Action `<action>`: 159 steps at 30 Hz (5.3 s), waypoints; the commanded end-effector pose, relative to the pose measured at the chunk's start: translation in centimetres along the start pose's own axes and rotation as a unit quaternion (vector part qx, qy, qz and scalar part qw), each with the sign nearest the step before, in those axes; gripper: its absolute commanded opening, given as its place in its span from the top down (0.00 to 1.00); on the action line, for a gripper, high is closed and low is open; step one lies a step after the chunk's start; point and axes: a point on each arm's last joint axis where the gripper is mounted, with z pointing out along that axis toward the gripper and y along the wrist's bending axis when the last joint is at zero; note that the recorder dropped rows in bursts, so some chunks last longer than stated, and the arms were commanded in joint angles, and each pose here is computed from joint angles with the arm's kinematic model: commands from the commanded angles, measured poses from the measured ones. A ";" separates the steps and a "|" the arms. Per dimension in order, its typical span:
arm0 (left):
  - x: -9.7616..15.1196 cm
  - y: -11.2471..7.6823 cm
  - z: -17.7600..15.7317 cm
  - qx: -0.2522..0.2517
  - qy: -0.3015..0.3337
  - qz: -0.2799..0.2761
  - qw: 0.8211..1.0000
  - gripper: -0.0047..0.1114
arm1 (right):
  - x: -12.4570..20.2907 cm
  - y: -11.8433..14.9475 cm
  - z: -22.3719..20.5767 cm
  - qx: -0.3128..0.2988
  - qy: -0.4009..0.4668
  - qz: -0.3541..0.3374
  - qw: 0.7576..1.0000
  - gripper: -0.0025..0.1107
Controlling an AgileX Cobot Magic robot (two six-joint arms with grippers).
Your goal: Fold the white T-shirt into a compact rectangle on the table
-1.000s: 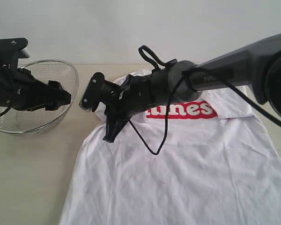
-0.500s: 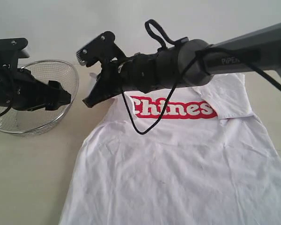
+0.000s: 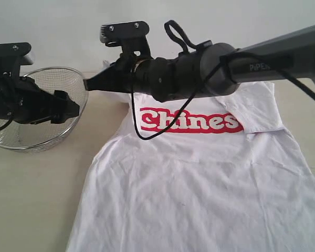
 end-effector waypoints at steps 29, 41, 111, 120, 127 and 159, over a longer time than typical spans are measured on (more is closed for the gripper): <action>-0.2 0.0 -0.3 0.004 -0.004 0.003 1.000 0.35 | -0.9 -7.9 -0.8 0.092 -0.003 0.207 0.974 0.98; -0.1 -0.4 -0.3 0.025 0.003 0.017 1.000 0.35 | 2.3 -10.1 -1.4 0.127 0.035 0.200 0.971 0.86; 0.7 -4.2 14.5 0.072 0.124 0.081 0.986 0.92 | 3.9 -10.2 -13.3 0.111 0.137 0.139 0.975 0.98; 1.1 -3.6 14.4 0.040 0.154 0.082 0.984 0.92 | 3.8 -10.3 -13.3 0.115 0.131 0.137 0.975 0.98; 1.7 -2.9 14.2 0.003 0.188 0.078 0.979 0.92 | 3.7 -10.3 -13.3 0.116 0.129 0.136 0.975 0.98; -11.5 -3.7 15.8 0.001 0.098 0.051 0.994 0.92 | 4.4 -9.8 -13.4 0.088 0.170 0.115 0.975 0.98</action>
